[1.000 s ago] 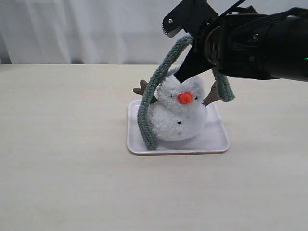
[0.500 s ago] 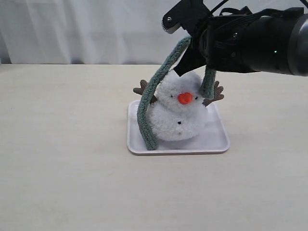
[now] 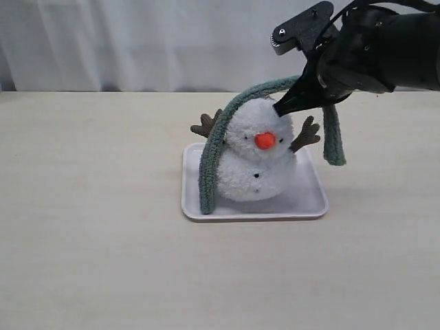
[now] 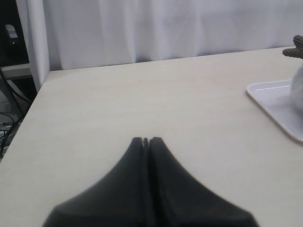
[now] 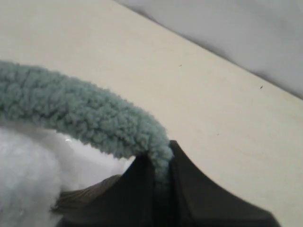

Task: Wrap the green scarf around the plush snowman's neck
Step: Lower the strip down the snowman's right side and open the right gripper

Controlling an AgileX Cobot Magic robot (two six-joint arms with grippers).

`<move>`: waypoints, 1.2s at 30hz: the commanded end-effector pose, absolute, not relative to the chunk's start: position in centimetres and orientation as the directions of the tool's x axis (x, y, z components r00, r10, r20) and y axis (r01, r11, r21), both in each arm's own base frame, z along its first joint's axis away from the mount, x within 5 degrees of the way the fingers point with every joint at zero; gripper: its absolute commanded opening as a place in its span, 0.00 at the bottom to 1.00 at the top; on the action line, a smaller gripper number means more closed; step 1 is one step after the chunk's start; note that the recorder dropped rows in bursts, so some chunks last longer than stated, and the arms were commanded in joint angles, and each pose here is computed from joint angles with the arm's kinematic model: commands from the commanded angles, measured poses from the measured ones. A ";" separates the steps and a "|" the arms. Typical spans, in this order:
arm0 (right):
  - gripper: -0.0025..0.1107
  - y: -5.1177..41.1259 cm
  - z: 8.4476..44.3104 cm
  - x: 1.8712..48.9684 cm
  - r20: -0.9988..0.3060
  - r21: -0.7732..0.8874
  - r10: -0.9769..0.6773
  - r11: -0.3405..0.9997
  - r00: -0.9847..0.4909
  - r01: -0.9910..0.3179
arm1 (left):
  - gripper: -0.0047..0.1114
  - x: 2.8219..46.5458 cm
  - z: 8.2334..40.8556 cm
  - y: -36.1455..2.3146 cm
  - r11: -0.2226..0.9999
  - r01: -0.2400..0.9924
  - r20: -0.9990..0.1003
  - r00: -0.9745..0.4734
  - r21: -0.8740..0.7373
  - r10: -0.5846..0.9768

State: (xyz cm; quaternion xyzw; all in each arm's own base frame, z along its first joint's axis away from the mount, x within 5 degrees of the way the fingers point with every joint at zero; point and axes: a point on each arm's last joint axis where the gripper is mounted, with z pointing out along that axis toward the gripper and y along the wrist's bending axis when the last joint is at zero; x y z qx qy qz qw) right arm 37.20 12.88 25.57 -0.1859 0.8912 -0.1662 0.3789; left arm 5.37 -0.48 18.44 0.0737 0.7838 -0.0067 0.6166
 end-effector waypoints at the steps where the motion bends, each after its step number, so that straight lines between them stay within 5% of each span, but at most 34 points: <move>1: 0.06 13.0 24.5 37.3 -0.563 -0.384 -0.467 0.878 -0.682 -0.285 | 0.04 5.4 18.4 -0.5 0.989 0.122 -0.969 -0.222 0.079 0.105; 14: 0.06 12.2 21.6 37.9 -0.439 -0.262 -0.366 0.926 -0.820 -0.273 | 0.04 5.4 18.4 -0.5 0.989 0.122 -0.969 -0.224 0.079 0.105; 22: 0.06 13.5 21.2 37.0 -0.387 -0.145 -0.461 0.886 -0.799 -0.441 | 0.04 5.4 18.4 -0.5 0.989 0.122 -0.969 -0.222 0.081 0.107; 36: 0.09 13.4 20.4 36.5 -0.305 -0.121 -0.460 0.887 -0.834 -0.445 | 0.04 5.4 18.4 -0.5 0.989 0.122 -0.969 -0.222 0.081 0.107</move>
